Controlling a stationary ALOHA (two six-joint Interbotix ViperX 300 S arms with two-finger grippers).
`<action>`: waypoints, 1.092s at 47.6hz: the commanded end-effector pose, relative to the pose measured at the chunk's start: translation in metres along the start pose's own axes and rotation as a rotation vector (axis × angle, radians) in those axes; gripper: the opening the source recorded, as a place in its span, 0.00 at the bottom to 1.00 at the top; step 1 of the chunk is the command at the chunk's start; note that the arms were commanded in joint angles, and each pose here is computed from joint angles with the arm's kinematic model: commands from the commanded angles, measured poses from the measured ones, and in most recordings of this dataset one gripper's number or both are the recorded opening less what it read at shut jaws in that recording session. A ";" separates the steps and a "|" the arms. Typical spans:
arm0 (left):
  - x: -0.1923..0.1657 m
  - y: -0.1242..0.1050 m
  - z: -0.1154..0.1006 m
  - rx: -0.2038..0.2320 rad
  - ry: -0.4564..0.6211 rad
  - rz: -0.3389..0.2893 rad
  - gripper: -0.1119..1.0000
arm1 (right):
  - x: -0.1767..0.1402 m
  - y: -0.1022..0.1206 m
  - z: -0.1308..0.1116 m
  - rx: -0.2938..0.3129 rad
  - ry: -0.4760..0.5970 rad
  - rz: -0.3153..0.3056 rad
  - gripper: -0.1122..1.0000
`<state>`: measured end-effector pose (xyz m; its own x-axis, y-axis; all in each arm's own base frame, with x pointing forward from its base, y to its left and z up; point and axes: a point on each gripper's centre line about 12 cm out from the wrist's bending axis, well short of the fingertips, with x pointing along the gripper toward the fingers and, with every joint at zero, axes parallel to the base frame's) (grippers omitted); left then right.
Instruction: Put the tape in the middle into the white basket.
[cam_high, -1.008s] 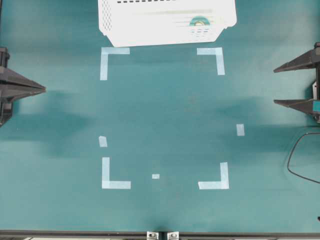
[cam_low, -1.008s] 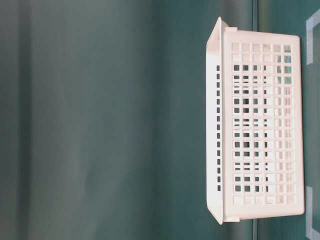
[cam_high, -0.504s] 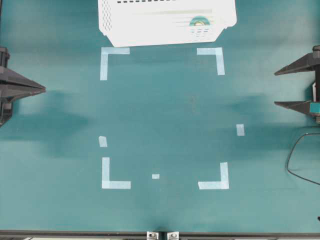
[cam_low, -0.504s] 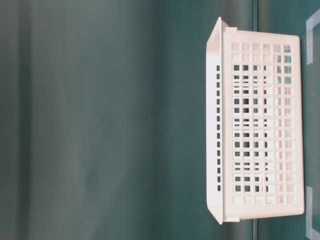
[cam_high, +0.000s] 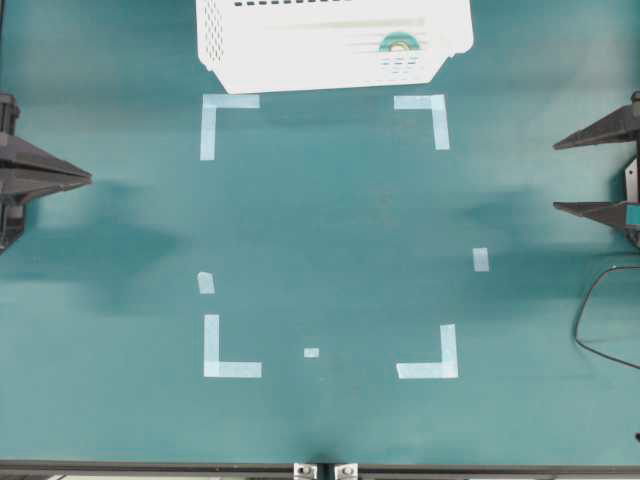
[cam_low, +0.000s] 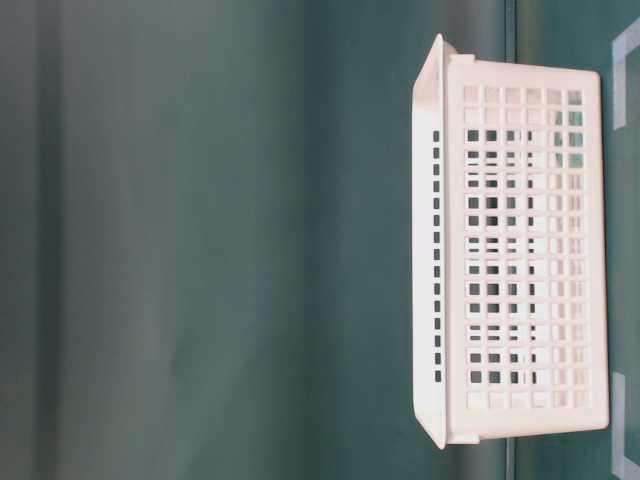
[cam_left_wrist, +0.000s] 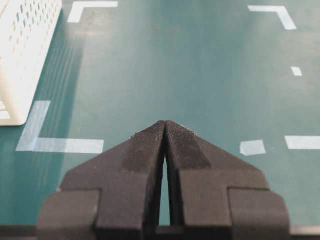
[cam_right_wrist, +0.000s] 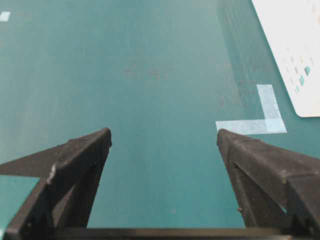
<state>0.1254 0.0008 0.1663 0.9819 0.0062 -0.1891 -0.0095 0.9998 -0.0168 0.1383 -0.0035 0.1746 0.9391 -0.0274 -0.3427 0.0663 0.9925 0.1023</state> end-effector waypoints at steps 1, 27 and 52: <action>0.000 0.000 0.004 0.000 -0.009 0.002 0.00 | 0.000 0.001 0.005 -0.002 -0.019 0.006 0.96; 0.000 0.000 0.005 0.000 -0.011 0.002 0.00 | 0.002 0.001 -0.007 -0.003 -0.043 0.021 0.96; 0.000 0.000 0.004 0.000 -0.009 0.002 0.00 | 0.003 0.001 -0.017 -0.013 -0.083 0.038 0.96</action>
<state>0.1253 0.0008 0.1657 0.9817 0.0062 -0.1906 -0.0095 0.9998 -0.0168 0.1333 -0.0005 0.1540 0.9632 -0.0030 -0.2686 0.0331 0.9936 0.1079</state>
